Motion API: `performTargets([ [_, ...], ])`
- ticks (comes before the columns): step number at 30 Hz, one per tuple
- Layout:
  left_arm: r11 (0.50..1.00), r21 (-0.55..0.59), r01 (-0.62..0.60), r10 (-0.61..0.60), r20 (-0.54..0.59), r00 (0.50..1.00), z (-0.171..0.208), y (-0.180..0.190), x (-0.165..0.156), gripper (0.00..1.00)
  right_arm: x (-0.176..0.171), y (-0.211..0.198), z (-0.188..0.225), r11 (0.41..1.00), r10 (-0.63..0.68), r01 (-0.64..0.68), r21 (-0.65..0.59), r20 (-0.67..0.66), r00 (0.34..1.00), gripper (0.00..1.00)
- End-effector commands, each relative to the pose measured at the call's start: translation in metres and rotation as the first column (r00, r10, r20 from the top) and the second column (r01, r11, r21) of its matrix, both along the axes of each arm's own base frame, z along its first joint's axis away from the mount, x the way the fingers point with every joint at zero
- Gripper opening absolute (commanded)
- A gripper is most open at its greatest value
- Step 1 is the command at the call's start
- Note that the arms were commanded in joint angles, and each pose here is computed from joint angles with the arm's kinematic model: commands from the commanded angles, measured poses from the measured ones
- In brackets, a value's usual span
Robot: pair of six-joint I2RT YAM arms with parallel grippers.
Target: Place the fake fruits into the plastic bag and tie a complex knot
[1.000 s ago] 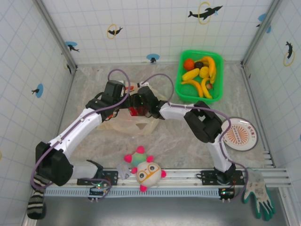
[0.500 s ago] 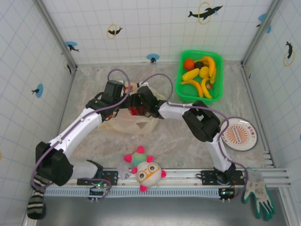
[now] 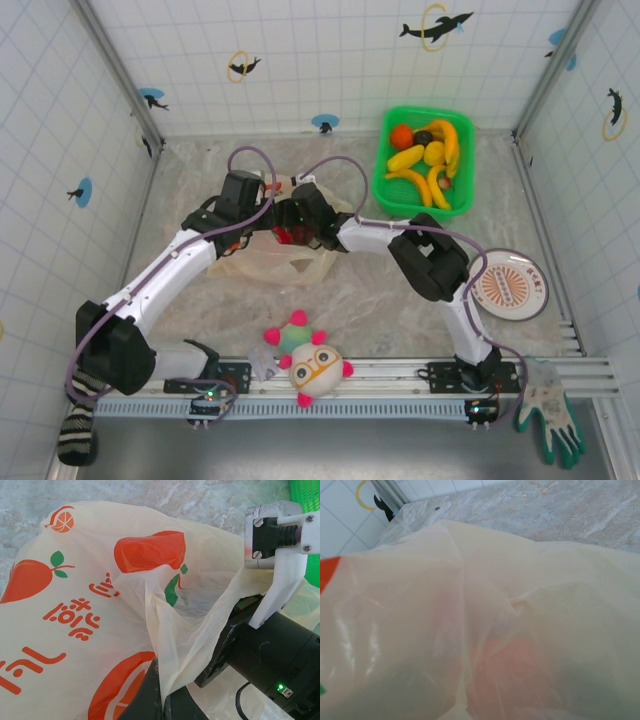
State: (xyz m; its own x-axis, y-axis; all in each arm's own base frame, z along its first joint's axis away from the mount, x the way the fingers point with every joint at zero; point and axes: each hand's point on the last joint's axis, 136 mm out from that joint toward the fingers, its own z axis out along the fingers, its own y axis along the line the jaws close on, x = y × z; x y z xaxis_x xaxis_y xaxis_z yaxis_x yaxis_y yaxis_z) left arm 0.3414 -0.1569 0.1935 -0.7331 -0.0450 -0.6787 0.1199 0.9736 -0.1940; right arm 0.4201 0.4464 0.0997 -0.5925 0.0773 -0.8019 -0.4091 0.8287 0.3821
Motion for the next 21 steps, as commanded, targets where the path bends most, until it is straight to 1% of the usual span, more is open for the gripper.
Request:
performTargets([
  [1, 1.0, 0.012, -0.02, 0.02, -0.001, 1.0, 0.0, 0.008, -0.002, 0.0, -0.003, -0.007, 0.038, 1.0, -0.011, 0.009, 0.028, 0.062, 0.998, 0.82],
  [11, 1.0, -0.002, -0.014, 0.014, -0.002, 1.0, 0.0, 0.007, -0.005, 0.0, -0.026, -0.03, 0.049, 1.0, -0.009, 0.007, 0.018, 0.075, 0.997, 0.84],
  [16, 1.0, -0.02, 0.005, -0.005, -0.001, 1.0, 0.001, 0.002, -0.005, 0.0, -0.051, -0.034, 0.054, 0.999, 0.048, -0.047, -0.009, 0.095, 0.994, 0.9],
  [21, 0.999, -0.043, 0.03, -0.029, 0.007, 1.0, 0.001, -0.003, -0.006, 0.0, -0.073, -0.042, 0.054, 0.994, 0.108, -0.108, -0.012, 0.077, 0.991, 0.92],
])
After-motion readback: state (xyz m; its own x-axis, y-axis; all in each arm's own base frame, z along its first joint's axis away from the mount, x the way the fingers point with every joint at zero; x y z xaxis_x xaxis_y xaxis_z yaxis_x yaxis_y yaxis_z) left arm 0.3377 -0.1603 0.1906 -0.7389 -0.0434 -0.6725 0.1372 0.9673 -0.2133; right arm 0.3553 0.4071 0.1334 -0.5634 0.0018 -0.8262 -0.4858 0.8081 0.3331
